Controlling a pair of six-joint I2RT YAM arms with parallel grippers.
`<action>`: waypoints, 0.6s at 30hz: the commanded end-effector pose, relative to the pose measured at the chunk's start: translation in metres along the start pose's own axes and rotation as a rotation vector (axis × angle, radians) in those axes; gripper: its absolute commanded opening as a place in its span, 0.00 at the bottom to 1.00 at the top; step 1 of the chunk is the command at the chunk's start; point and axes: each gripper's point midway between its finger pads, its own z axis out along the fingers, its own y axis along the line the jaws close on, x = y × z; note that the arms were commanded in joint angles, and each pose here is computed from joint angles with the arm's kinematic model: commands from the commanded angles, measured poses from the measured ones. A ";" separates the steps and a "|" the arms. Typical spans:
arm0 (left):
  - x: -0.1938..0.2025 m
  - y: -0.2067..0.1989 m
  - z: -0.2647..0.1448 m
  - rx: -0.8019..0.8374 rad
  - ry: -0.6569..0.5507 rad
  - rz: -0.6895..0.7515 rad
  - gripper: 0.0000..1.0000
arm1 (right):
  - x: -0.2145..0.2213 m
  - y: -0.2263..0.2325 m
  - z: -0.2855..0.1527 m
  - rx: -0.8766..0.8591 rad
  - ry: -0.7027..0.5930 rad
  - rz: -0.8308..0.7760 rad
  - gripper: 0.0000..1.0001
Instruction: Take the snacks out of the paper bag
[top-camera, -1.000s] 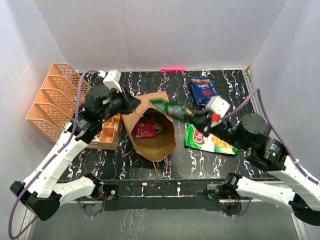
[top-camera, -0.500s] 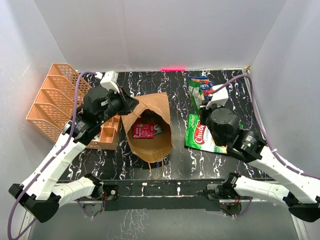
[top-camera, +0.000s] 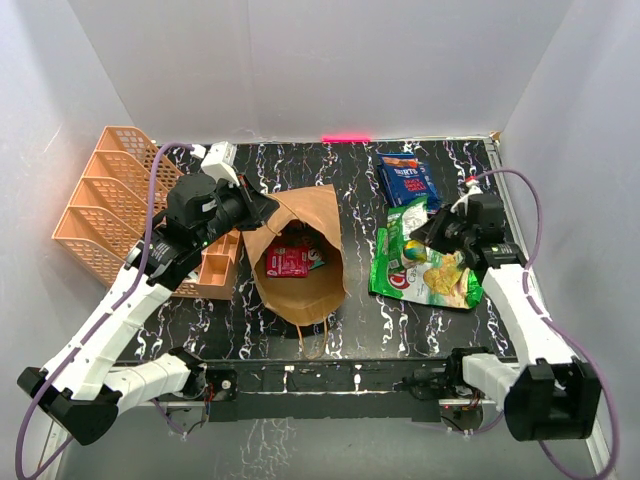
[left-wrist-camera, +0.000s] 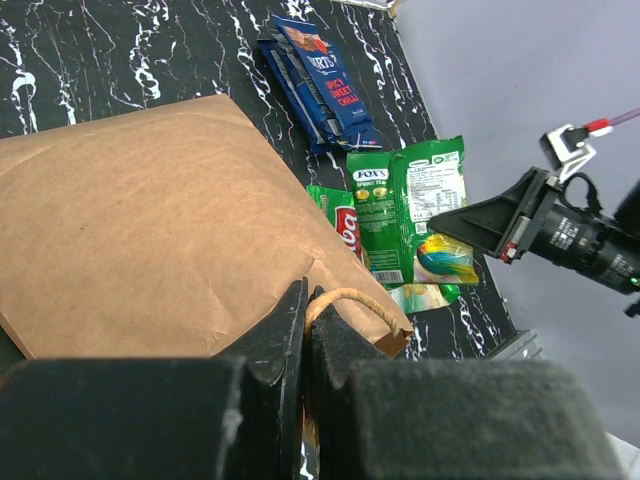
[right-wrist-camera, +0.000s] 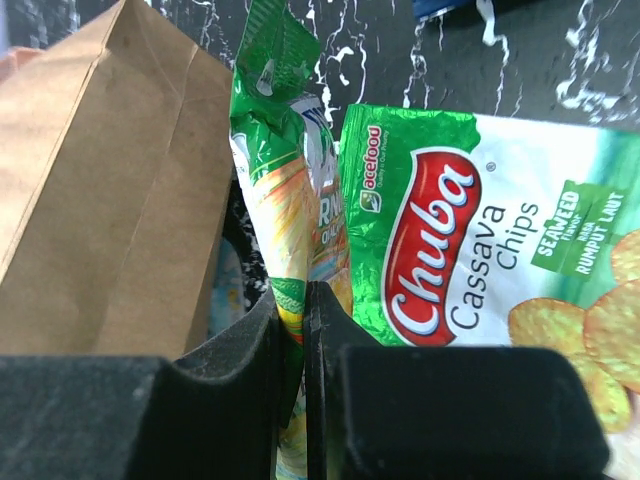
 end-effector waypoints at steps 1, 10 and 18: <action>-0.009 -0.005 -0.007 0.019 -0.031 -0.002 0.00 | -0.020 0.030 -0.002 -0.346 -0.010 0.142 0.08; -0.008 -0.004 -0.007 0.017 -0.027 -0.002 0.00 | 0.001 -0.005 0.024 -0.333 -0.019 0.349 0.08; -0.009 -0.003 -0.007 0.010 -0.025 0.004 0.00 | 0.020 -0.037 0.042 -0.282 -0.013 0.416 0.08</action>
